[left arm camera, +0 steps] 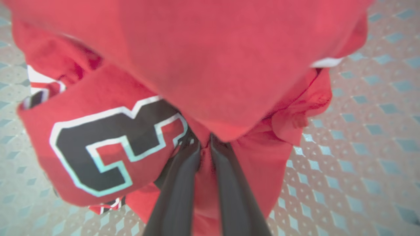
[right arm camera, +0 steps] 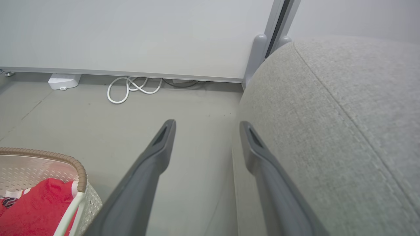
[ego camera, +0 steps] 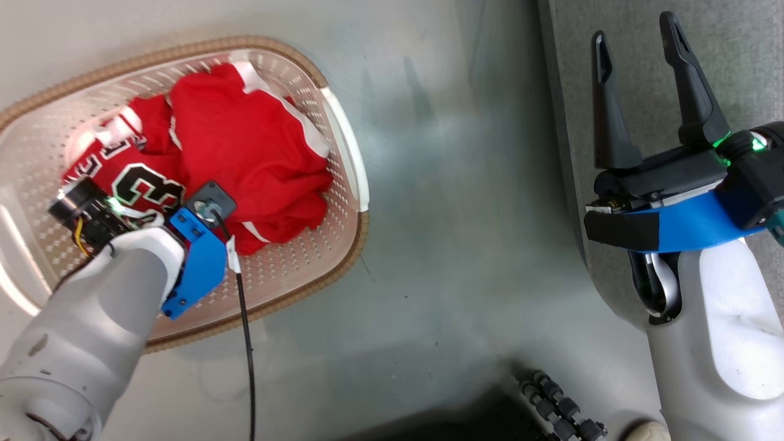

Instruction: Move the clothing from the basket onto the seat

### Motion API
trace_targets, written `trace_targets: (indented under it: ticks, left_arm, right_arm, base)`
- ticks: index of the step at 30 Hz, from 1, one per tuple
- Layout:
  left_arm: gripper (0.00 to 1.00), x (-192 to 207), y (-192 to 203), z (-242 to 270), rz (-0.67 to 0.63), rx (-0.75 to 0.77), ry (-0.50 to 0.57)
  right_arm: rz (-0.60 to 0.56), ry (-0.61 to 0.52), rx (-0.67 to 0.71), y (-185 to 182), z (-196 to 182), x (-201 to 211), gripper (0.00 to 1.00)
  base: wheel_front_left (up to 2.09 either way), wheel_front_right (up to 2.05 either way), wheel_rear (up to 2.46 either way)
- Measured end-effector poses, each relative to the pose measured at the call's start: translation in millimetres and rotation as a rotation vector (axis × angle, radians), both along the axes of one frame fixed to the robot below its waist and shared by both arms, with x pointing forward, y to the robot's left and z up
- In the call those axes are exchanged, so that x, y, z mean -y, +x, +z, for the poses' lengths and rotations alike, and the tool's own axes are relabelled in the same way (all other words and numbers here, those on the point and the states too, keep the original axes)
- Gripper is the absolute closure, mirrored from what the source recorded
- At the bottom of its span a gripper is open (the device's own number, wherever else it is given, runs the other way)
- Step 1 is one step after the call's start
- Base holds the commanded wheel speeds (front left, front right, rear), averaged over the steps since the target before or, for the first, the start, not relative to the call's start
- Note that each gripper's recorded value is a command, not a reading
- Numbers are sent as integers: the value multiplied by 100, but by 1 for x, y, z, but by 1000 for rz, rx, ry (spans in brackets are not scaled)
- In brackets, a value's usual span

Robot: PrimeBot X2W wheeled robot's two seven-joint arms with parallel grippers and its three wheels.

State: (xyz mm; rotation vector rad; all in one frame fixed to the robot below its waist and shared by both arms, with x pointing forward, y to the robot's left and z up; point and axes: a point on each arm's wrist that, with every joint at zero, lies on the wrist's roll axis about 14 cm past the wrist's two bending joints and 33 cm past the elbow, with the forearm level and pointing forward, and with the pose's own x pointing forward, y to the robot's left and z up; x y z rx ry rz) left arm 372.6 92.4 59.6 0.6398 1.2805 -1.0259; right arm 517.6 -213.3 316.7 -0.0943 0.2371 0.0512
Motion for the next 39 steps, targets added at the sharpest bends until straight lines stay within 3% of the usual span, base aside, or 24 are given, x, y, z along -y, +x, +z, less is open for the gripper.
trace_targets:
  ticks: [20, 39]
  left_arm:
    - [100, 32, 27, 105, 220, 200, -218]
    - [100, 66, 73, 249, 363, 541, -509]
  right_arm:
    - [53, 36, 127, -6, 74, -22, 0]
    - [105, 70, 228, -39, 140, -45, 0]
  base:
    - [0, 0, 0]
    - [0, 0, 0]
